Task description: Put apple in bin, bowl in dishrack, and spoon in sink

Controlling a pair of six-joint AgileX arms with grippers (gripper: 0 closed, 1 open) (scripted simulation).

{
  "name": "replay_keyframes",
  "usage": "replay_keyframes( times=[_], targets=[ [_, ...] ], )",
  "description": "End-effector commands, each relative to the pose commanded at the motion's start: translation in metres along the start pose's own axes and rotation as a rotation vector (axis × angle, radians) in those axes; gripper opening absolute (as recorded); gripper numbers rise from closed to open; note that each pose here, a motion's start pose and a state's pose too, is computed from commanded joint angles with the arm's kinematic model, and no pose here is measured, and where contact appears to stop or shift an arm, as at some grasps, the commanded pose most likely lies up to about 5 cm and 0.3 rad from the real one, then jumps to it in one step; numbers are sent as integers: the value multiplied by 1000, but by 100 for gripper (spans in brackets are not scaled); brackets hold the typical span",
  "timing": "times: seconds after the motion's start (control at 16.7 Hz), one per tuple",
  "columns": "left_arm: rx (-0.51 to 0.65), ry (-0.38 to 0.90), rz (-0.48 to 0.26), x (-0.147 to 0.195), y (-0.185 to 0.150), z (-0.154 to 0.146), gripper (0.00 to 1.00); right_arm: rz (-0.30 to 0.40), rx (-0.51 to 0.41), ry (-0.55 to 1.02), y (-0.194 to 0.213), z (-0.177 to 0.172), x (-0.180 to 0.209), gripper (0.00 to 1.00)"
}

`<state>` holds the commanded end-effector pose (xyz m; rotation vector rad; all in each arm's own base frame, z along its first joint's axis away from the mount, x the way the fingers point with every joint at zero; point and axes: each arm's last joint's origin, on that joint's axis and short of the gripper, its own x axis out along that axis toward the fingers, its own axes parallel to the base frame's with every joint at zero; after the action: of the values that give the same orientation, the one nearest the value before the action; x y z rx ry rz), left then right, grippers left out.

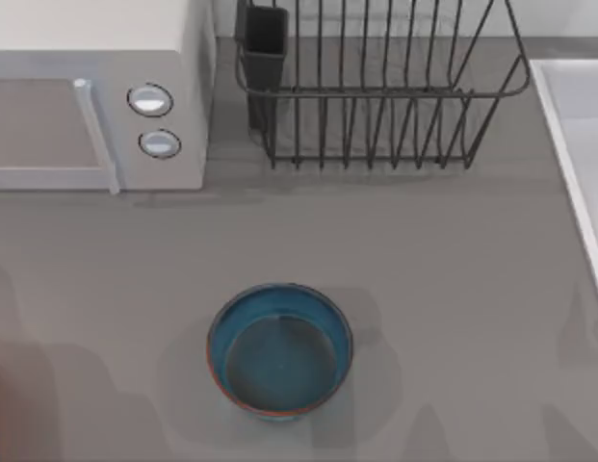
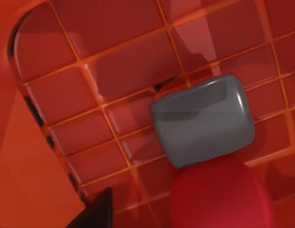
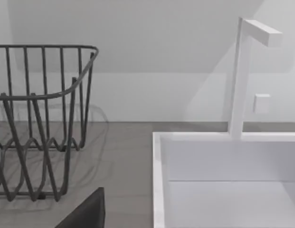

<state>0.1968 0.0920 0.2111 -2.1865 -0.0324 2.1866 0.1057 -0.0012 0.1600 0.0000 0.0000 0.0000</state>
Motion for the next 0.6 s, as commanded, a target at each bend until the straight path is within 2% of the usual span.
replay_keyframes(
  times=[0.3,0.48,0.6],
  targets=[
    [-73,83,-39,-10,9,-3,100,0,0,0,0,0,0,100],
    [-198,233,-71,-24,22,-2,100,0,0,0,0,0,0,100],
    [-325,362,-66,-35,31,1,100,0,0,0,0,0,0,100]
  ],
)
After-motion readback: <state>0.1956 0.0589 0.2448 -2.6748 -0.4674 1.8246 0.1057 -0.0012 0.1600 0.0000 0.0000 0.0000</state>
